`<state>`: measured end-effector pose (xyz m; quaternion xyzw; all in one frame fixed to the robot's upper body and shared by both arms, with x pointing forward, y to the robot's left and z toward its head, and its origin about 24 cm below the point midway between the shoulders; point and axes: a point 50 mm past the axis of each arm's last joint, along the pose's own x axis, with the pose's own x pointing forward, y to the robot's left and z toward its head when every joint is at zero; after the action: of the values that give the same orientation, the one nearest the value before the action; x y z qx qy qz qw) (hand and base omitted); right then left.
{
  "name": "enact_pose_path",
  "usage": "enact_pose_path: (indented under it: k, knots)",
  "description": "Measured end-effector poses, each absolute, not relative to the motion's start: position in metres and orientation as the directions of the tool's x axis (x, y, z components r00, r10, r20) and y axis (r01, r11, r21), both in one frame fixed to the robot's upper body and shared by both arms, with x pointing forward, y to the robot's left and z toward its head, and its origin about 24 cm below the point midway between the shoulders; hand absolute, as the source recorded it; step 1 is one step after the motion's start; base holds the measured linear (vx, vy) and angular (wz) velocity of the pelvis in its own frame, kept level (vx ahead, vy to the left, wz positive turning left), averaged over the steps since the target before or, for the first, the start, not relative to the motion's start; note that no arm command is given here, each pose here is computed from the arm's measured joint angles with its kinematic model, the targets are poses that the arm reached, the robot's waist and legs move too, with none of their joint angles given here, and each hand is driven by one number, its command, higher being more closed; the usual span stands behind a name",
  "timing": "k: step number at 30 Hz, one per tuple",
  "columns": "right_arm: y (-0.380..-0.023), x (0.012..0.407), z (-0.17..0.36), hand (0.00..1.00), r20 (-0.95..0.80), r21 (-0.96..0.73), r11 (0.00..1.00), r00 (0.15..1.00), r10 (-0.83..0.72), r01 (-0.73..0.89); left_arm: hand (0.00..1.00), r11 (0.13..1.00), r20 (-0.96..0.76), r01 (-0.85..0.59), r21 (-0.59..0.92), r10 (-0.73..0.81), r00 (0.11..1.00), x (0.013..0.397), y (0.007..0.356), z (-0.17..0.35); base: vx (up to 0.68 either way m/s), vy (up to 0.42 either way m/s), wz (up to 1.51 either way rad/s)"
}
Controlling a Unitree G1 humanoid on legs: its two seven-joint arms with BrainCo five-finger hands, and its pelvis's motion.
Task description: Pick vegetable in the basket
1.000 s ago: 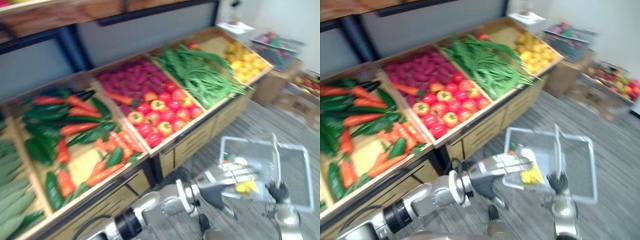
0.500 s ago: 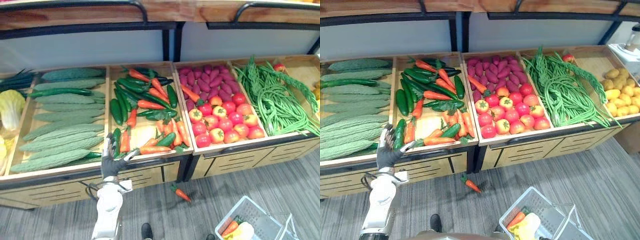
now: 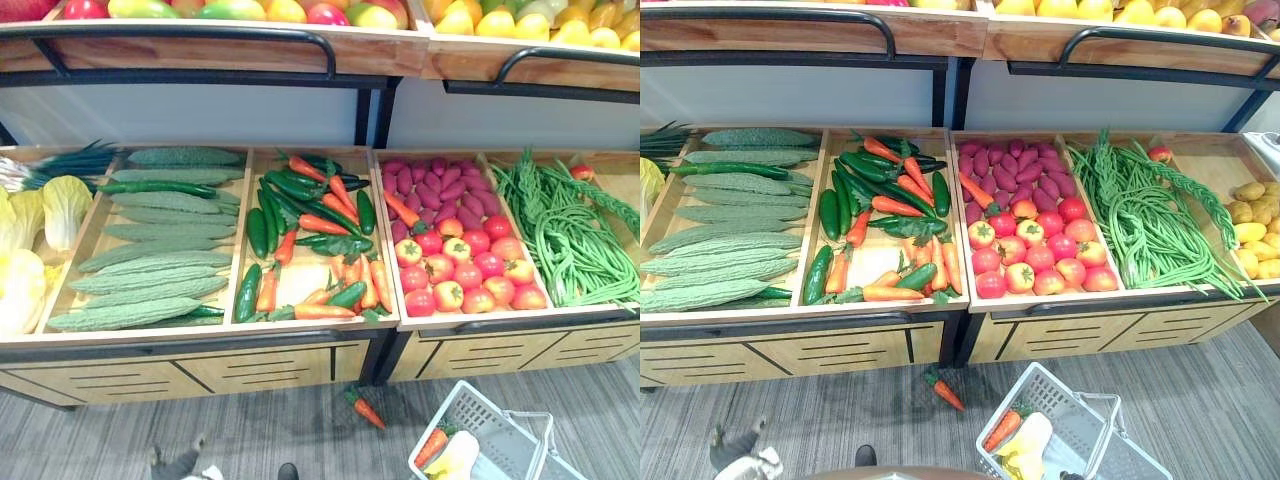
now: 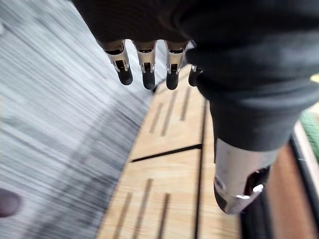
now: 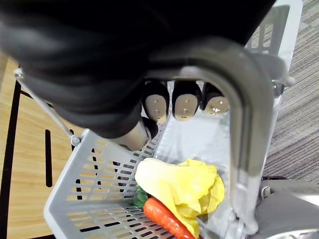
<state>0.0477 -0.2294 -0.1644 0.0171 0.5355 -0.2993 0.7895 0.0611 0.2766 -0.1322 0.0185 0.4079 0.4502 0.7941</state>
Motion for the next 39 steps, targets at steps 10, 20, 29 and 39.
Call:
enact_pose_path:
  k: [10,20,29,39]
  knots:
    - [-0.221,0.061,-0.167,1.00,-0.868,-0.272,0.855,0.271,-0.416,0.441,0.00,0.816,-0.811,-0.399,0.418,0.533,0.240,0.031,0.242,-0.160,0.02,-0.010,-0.01]
    - [-0.217,0.071,-0.166,1.00,-0.870,-0.250,0.893,0.318,-0.378,0.375,0.00,0.883,-0.835,-0.258,0.392,0.459,0.304,0.041,0.240,-0.161,0.00,0.001,-0.14]
    - [-0.217,0.090,-0.160,1.00,-0.834,-0.218,0.886,0.393,-0.387,0.410,0.00,0.891,-0.809,-0.213,0.400,0.453,0.374,0.066,0.244,-0.157,0.03,0.083,-0.76]
    - [-0.212,0.106,-0.156,1.00,-0.812,-0.209,0.901,0.446,-0.377,0.381,0.00,0.907,-0.806,-0.210,0.364,0.420,0.417,0.074,0.236,-0.156,-0.09,0.109,-1.58]
